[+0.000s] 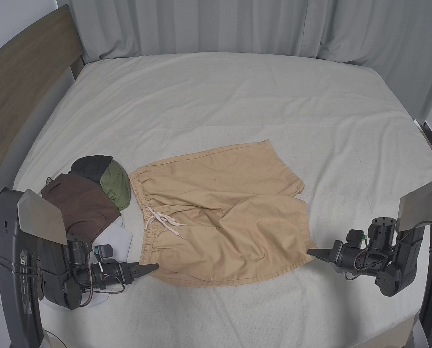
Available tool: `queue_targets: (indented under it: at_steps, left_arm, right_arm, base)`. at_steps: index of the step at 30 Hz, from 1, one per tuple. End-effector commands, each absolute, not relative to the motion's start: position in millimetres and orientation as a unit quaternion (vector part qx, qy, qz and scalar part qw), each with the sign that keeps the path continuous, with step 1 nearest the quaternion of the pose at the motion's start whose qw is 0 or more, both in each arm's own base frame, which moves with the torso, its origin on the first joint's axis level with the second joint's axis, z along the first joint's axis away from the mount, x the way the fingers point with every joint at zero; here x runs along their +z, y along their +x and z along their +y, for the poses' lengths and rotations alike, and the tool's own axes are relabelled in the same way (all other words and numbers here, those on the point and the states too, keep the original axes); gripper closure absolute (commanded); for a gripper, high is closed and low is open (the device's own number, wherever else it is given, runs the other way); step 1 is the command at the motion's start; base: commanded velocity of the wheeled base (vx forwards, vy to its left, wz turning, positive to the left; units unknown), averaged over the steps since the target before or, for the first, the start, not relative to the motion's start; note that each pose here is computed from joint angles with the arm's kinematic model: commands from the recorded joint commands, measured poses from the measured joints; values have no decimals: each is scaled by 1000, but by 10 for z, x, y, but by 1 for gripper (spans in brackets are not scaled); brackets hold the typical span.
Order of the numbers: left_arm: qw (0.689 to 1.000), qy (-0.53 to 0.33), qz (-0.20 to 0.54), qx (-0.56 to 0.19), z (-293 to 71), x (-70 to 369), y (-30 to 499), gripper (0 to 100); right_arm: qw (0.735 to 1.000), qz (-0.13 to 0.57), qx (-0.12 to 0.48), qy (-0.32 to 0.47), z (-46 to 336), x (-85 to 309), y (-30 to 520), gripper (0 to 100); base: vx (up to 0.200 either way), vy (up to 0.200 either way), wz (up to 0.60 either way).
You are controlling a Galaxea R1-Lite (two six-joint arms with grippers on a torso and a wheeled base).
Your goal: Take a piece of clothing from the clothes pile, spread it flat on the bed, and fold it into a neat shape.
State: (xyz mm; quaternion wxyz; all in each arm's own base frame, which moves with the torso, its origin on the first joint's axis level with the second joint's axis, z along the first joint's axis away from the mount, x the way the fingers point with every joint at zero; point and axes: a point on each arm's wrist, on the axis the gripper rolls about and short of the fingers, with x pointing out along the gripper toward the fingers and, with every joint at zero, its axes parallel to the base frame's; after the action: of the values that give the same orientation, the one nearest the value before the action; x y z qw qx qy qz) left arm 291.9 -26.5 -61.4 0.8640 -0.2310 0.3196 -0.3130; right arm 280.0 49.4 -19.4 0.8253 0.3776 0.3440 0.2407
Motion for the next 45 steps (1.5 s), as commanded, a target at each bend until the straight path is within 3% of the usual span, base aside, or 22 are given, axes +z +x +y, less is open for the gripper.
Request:
queue_targets:
  at_steps: [1,5,6,19,24,32,45]
  left_arm:
    - [863,-231,320,-314,-280,-629,2929,0]
    - [863,-229,317,-318,-299,-625,2949,0]
    - [863,-229,317,-318,-299,-625,2949,100]
    - [865,-227,318,-314,-281,-662,2957,100]
    - [866,-229,323,-306,-207,-643,2889,100]
    - [869,-223,323,-301,-134,-577,2792,100]
    - [862,-210,333,-319,-140,-591,2684,100]
  right_arm:
    - [825,345,241,378,496,-197,2799,100]
    - [825,344,241,378,496,-192,2799,100]
    - [825,344,241,378,496,-192,2799,100]
    - [831,349,245,357,487,-213,2734,100]
    - [842,352,250,324,455,-230,2647,100]
    - [882,336,257,206,216,-300,2504,100]
    - [896,325,274,128,150,-320,2425,100]
  base:
    - [0,0,0]
    - [0,0,0]
    - [0,0,0]
    - [0,0,0]
    - [0,0,0]
    - [0,0,0]
    - [0,0,0]
